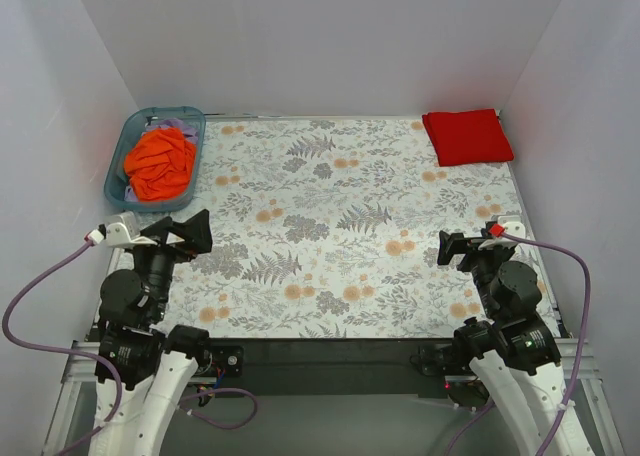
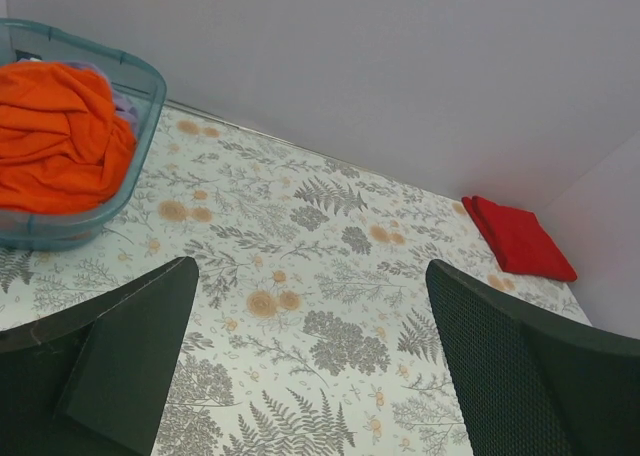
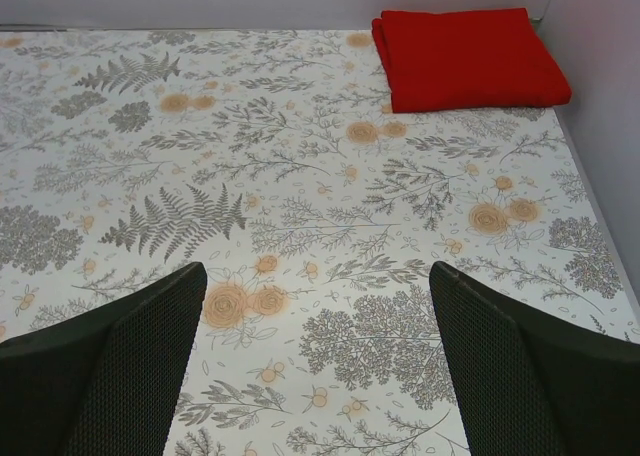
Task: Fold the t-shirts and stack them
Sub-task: Grab the tshirt from the pile
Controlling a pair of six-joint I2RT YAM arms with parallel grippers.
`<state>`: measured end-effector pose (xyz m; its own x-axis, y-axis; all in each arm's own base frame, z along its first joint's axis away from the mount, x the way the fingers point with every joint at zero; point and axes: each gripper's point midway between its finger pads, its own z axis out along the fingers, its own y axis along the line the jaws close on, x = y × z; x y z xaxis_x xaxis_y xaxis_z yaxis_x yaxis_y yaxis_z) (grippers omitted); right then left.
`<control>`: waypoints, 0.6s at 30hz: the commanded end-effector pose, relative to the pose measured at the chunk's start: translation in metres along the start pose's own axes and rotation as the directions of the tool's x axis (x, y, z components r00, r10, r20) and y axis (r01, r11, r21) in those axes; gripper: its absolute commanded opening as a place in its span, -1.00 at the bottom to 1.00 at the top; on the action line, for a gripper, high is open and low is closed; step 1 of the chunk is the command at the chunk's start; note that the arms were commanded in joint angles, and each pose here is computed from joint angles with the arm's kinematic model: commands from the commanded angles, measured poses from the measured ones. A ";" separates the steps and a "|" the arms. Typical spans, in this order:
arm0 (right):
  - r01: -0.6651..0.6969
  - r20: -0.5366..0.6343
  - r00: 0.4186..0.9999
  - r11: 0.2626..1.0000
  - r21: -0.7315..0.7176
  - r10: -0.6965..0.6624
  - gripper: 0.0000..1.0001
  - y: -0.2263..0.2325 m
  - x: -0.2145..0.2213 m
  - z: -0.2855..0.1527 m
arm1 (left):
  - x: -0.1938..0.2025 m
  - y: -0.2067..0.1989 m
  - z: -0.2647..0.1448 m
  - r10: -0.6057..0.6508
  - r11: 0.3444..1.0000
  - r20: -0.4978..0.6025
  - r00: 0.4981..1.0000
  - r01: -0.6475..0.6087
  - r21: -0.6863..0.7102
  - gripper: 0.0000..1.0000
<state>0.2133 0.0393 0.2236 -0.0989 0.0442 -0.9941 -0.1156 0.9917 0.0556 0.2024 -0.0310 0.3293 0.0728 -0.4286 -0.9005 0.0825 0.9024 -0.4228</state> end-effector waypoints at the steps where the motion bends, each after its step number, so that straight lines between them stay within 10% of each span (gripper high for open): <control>1: -0.005 0.040 0.999 1.000 0.019 0.005 0.97 -0.003 -0.017 -0.002 | 0.005 0.004 0.006 -0.020 0.999 -0.031 0.999 0.019 -0.035 0.96; 18: -0.029 0.007 1.000 0.994 -0.106 0.030 0.97 0.020 -0.002 -0.001 | 0.061 0.041 0.123 -0.100 0.912 -0.293 0.951 -0.031 -0.410 0.96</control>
<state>0.2122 0.0521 0.2185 -0.1281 0.0477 -0.9906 -0.1800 0.9811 0.0705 0.3090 -0.0341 0.2514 -0.2642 -0.4648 -0.8451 -0.2601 0.8781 -0.4017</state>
